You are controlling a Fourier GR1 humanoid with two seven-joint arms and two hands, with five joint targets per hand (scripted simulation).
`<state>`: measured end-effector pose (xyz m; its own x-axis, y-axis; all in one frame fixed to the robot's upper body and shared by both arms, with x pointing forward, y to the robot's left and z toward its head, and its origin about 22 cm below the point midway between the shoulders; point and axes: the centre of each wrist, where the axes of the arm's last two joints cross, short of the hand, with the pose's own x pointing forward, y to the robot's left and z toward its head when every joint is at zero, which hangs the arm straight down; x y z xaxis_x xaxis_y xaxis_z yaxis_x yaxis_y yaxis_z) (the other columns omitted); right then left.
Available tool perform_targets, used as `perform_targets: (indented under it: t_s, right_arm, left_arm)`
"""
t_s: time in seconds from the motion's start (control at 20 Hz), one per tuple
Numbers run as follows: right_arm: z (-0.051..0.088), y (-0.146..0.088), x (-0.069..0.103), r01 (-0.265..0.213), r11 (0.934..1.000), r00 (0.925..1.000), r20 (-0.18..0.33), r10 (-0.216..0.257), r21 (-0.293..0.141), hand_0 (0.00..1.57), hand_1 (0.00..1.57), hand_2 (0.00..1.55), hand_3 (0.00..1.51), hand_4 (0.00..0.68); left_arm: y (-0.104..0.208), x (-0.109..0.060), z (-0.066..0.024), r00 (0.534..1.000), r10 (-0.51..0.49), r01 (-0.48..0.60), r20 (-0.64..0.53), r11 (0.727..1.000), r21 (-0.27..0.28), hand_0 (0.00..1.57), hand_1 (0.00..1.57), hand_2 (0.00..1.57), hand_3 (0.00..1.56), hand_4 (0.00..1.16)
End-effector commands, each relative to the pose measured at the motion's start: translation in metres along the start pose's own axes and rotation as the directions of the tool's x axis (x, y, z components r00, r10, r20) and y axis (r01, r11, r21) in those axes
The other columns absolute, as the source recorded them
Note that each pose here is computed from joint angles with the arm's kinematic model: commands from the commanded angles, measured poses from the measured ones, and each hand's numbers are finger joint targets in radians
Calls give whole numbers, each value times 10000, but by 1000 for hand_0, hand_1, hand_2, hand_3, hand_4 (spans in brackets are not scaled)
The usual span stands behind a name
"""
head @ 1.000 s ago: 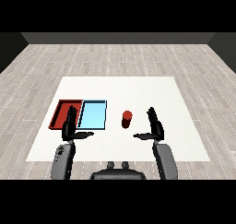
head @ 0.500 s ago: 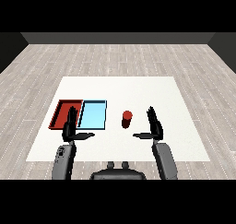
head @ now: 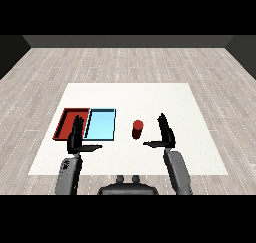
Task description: Pick the red can and put it in the red box
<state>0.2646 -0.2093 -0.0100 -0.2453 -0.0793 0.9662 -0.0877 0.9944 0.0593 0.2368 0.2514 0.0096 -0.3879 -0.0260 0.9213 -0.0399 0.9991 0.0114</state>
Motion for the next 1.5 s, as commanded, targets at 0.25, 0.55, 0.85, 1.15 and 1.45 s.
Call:
perform_targets:
  t_s: [0.25,0.55,0.85,1.15,1.45]
  right_arm:
    - [-121,75,-276,693,9976,9971,-311,-693,3,0,0,0,0,0]
    - [-321,388,-287,979,9951,9927,-695,-984,-112,0,0,0,0,0]
    - [-334,290,-421,1313,9913,9885,-746,-1318,-118,0,0,0,0,0]
    - [-212,516,-445,1695,9852,9832,-648,-1708,-255,0,0,0,0,0]
    - [-261,480,-672,1657,9856,9805,-1013,-1684,-348,0,0,0,0,0]
  left_arm:
    - [-72,38,-124,9998,175,-175,7,9998,67,0,0,0,0,0]
    - [11,-23,102,9987,502,-502,-17,9987,-15,0,0,0,0,0]
    - [0,-52,-14,9993,385,-384,39,9992,-64,0,0,0,0,0]
    - [-2,68,-77,9992,394,-392,-103,9991,150,0,0,0,0,0]
    - [103,45,-16,9979,645,-645,-63,9979,61,0,0,0,0,0]
